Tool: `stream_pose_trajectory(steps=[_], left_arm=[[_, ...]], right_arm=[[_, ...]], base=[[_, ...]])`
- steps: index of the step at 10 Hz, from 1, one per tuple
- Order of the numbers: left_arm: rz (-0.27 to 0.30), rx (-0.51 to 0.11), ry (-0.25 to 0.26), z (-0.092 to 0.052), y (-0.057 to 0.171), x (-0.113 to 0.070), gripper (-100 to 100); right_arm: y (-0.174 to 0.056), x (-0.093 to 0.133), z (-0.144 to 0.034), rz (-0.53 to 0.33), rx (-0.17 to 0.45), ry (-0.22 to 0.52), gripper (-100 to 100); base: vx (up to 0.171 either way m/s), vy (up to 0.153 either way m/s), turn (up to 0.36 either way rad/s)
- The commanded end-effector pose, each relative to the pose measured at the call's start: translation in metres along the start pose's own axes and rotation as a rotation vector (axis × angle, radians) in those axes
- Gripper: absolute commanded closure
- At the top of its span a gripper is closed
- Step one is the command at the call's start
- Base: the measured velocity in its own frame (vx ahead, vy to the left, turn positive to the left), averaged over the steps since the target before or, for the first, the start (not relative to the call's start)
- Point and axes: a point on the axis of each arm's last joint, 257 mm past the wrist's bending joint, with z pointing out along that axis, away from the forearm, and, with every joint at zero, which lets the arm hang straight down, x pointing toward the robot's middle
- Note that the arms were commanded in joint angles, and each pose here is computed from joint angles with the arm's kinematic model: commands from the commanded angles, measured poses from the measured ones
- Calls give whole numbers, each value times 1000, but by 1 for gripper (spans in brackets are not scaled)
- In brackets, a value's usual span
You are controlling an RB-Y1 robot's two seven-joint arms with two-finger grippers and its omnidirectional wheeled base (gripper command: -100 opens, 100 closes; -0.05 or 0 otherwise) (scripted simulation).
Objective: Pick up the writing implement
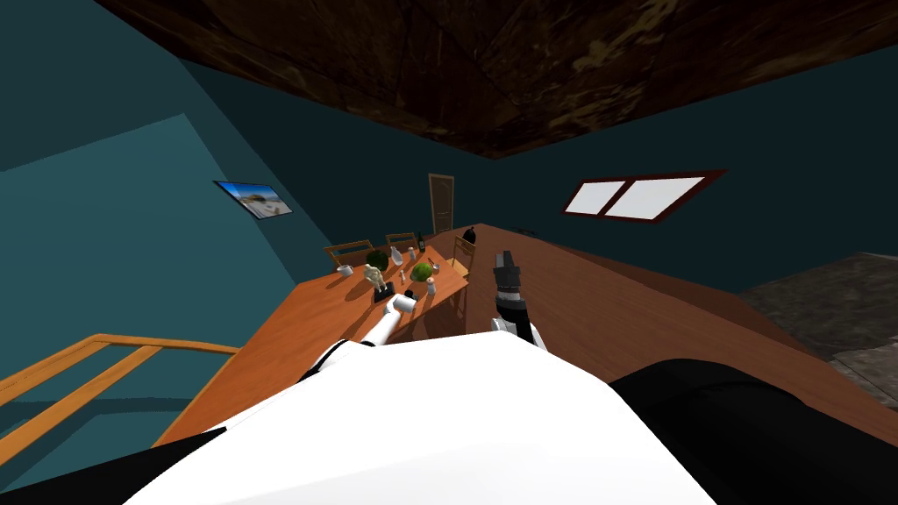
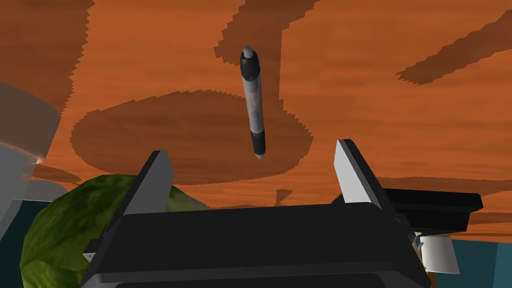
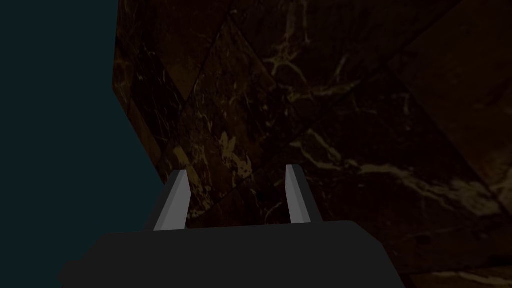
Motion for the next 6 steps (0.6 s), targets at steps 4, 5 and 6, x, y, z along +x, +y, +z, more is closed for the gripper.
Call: stream_pose_trajectory(steps=[4,5,6], left_arm=[[8,-24,14,5,14,9,-100],[6,-25,14,6,16,11,-100],[4,-26,14,9,20,15,-100]], right_arm=[[0,0,0,0,0,0,0],[0,0,0,0,0,0,0],[0,0,0,0,0,0,0]], base=[[20,-8,-14],[59,7,-31],[60,-2,-24]])
